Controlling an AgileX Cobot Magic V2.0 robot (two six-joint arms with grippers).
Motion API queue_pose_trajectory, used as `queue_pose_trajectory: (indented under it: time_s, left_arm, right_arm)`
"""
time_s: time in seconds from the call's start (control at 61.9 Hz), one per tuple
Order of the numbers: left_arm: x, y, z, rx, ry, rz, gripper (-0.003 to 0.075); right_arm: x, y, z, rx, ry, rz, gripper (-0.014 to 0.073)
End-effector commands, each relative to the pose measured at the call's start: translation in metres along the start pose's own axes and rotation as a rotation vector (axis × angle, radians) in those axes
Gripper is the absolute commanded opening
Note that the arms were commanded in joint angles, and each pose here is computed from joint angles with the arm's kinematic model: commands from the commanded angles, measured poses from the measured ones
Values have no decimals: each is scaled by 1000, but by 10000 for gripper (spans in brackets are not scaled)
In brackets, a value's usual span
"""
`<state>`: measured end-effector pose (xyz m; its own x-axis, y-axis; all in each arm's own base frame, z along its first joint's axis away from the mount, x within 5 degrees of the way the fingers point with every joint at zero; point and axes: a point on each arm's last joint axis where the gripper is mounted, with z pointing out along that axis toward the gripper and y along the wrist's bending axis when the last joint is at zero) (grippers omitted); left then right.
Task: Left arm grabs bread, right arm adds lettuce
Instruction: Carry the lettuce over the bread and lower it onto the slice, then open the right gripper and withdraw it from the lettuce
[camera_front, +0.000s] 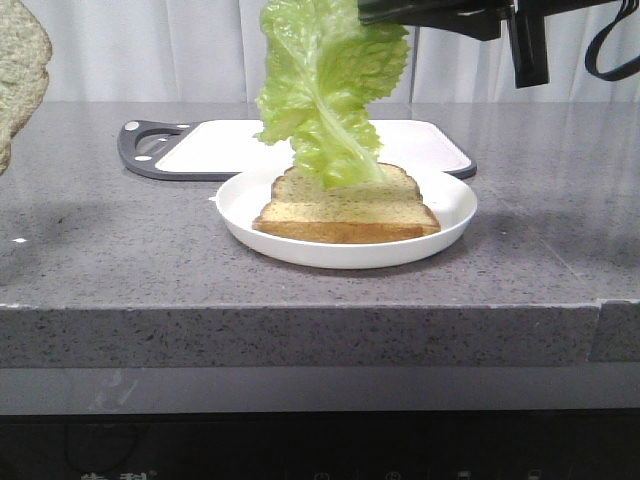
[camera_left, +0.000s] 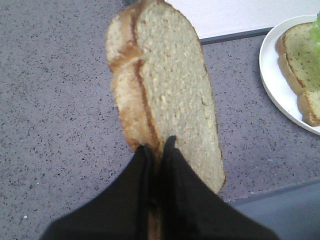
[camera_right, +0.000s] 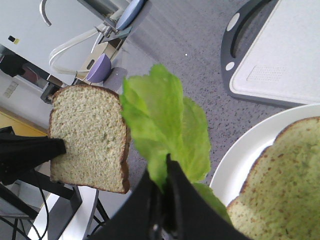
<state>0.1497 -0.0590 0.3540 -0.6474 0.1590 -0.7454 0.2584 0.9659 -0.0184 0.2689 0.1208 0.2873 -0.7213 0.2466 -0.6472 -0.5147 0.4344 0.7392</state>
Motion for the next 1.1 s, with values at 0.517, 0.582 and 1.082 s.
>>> queue_pose_trajectory:
  time_s: [0.517,0.582,1.082]
  left_arm:
    - [-12,0,-9,11,-103,-7,-20]
    - [-12,0,-9,11,-103,-7,-20]
    - [-30,-37,0,414,-184,-154,-20]
  right_arm:
    - [-3,-43,15,191,-24,48,300]
    - [-3,-45,14,216,-24,30,366]
    - [-36,-11,-48,433,-8,-303,398]
